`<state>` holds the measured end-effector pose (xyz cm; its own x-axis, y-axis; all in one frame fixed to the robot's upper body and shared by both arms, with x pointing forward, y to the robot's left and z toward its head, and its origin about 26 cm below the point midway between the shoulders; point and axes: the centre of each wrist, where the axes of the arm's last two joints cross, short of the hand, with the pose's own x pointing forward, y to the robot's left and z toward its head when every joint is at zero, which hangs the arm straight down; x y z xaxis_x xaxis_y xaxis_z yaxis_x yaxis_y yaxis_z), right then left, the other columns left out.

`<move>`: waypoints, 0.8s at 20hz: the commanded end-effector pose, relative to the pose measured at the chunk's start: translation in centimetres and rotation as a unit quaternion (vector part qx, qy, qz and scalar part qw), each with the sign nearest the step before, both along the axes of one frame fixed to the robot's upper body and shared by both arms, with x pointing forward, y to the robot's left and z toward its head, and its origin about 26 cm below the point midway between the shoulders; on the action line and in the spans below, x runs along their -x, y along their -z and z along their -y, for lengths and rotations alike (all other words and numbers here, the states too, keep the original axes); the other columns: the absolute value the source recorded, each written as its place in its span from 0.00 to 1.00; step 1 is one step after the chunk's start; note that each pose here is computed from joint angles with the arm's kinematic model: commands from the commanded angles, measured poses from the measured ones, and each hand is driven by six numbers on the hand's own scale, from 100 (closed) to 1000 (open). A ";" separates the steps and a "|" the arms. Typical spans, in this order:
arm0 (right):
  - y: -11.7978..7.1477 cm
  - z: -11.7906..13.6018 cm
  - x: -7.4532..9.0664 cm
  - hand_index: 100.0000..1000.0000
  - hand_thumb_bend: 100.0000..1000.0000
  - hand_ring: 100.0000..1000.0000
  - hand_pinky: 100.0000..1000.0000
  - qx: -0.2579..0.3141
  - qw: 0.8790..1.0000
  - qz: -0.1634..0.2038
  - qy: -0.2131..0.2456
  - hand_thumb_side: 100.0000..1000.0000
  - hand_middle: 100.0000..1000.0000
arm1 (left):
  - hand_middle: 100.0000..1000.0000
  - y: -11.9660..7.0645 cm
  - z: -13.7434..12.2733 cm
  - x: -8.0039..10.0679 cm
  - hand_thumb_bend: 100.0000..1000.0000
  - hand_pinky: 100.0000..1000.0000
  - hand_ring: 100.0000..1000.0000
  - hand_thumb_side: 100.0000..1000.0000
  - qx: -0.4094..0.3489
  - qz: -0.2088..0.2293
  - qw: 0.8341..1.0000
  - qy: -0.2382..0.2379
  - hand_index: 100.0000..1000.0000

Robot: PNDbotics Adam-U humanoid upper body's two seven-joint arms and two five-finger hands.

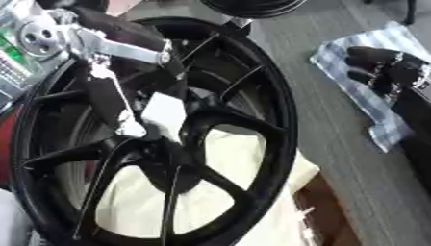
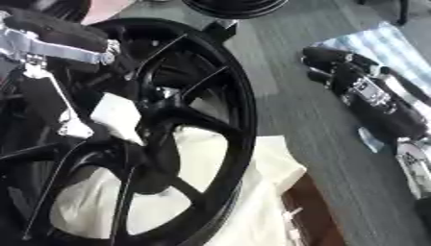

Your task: Pull the pin out of the wheel hub.

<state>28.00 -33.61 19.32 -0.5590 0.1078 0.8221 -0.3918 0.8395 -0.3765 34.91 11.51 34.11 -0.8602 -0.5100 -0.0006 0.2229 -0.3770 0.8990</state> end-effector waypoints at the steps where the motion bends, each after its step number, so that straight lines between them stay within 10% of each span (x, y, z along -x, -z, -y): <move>1: -1.0 0.0 0.2 0.85 0.00 1.00 1.00 0.005 1.000 0.015 -0.002 0.66 0.93 | 0.24 -1.8 -0.4 0.7 0.00 0.68 0.46 0.08 0.037 0.010 0.999 -0.011 0.35; 10: -0.9 0.2 0.3 0.85 0.00 1.00 1.00 0.004 1.000 0.013 0.005 0.66 0.93 | 0.10 -6.0 -2.7 3.5 0.00 0.64 0.38 0.12 0.168 0.056 0.984 -0.030 0.22; 16: -0.8 0.8 0.6 0.85 0.00 1.00 1.00 0.001 1.000 0.019 0.016 0.64 0.93 | 0.10 -9.3 -10.0 4.2 0.00 0.65 0.39 0.11 0.282 0.135 0.942 -0.122 0.22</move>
<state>27.71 -34.15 19.04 -0.5589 0.1080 0.8222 -0.3657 0.8578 -0.3612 31.71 19.46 41.35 -0.7516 -0.6405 0.1577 0.0633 0.1680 0.9837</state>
